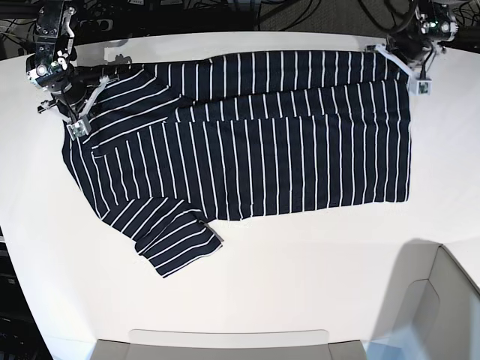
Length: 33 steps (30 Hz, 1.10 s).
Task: Fold the T-shirt properly
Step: 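Lower the right gripper to the sleeve and hem corner and grasp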
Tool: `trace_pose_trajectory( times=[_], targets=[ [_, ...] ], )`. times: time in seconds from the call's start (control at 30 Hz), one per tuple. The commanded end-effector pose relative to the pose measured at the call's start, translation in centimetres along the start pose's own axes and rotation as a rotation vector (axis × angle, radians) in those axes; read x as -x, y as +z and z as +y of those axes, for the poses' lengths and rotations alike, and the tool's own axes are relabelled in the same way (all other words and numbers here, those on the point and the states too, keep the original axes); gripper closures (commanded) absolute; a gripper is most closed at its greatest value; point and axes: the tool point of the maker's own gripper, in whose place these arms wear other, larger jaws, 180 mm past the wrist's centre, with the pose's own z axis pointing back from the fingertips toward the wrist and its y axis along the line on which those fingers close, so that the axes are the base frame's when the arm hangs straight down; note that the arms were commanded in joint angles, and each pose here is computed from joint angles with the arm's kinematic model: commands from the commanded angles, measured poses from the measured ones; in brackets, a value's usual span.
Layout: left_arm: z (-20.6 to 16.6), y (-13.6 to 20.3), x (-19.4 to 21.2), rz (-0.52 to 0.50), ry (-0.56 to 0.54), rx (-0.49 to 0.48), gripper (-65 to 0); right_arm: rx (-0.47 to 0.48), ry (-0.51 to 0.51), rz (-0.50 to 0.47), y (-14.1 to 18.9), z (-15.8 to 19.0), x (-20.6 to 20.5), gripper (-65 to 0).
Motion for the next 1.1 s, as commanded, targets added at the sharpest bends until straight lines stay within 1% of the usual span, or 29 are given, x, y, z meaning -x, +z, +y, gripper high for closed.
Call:
trace_pose_trajectory(
  times=[0.0, 0.1, 0.13, 0.23, 0.3, 0.37, 0.43, 0.53, 0.6, 0.63, 0.7, 0.8, 0.9, 0.97, 1.03, 1.07],
  targets=[
    [1.0, 1.0, -1.1, -0.034, -0.01, -0.037, 0.0, 0.023, 0.001, -0.069, 0.9, -0.6, -1.9, 0.0],
    [1.1, 1.9, -1.8, -0.049, -0.002, -0.051, 0.0, 0.07, -0.035, -0.129, 2.1, -1.5, -3.4, 0.0],
    [1.1, 2.2, -2.1, -0.059, -0.002, -0.056, 0.0, 0.08, -0.038, -0.145, 2.5, -1.7, -3.8, 0.0],
    [1.3, 2.5, -3.7, -0.098, 0.003, -0.066, 0.0, 0.104, -0.024, -0.226, 3.4, -2.1, -6.9, 0.0],
    [1.2, 2.4, -4.6, -0.12, 0.006, -0.061, 0.0, 0.112, -0.023, -0.268, 3.5, -2.5, -8.6, 0.0],
    [0.9, 2.3, -5.5, -0.142, 0.004, -0.053, 0.0, 0.126, -0.036, -0.318, 3.2, -3.6, -11.1, 0.0],
    [0.8, 2.3, -6.4, -0.159, 0.007, -0.05, 0.0, 0.111, -0.042, -0.36, 2.0, -4.1, -14.2, 0.0],
    [0.5, 2.1, -7.3, -0.149, 0.012, -0.044, 0.0, 0.089, -0.032, -0.331, -1.2, -5.0, -16.9, 0.0],
    [0.4, 2.1, -8.1, -0.157, 0.015, -0.04, 0.0, 0.079, -0.034, -0.278, -3.6, -5.4, -17.6, 0.0],
    [0.3, 2.1, -8.3, -0.158, 0.016, -0.039, 0.0, 0.072, -0.037, -0.267, -4.6, -5.7, -18.3, 0.0],
    [0.2, 2.1, -8.6, -0.159, 0.019, -0.035, 0.0, 0.037, -0.061, -0.285, -6.7, -5.3, -19.7, 0.0],
    [-0.2, 1.9, -8.5, -0.162, 0.032, -0.026, 0.0, 0.013, -0.095, -0.323, -9.0, -5.2, -20.5, 0.0],
    [-0.3, 1.9, -8.4, -0.16, 0.035, -0.024, 0.0, -0.014, -0.129, -0.297, -11.6, -4.5, -19.7, 0.0],
    [-0.2, 1.9, -8.3, -0.155, 0.035, -0.025, 0.0, 0.013, -0.147, -0.256, -12.7, -4.8, -18.2, 0.0],
    [-0.2, 1.9, -8.3, -0.155, 0.035, -0.025, 0.0, 0.061, -0.169, -0.223, -13.0, -5.5, -17.0, 0.0],
    [-0.2, 1.8, -8.2, -0.154, 0.036, -0.025, 0.0, 0.078, -0.177, -0.197, -13.3, -5.5, -15.6, 0.0]
  ],
)
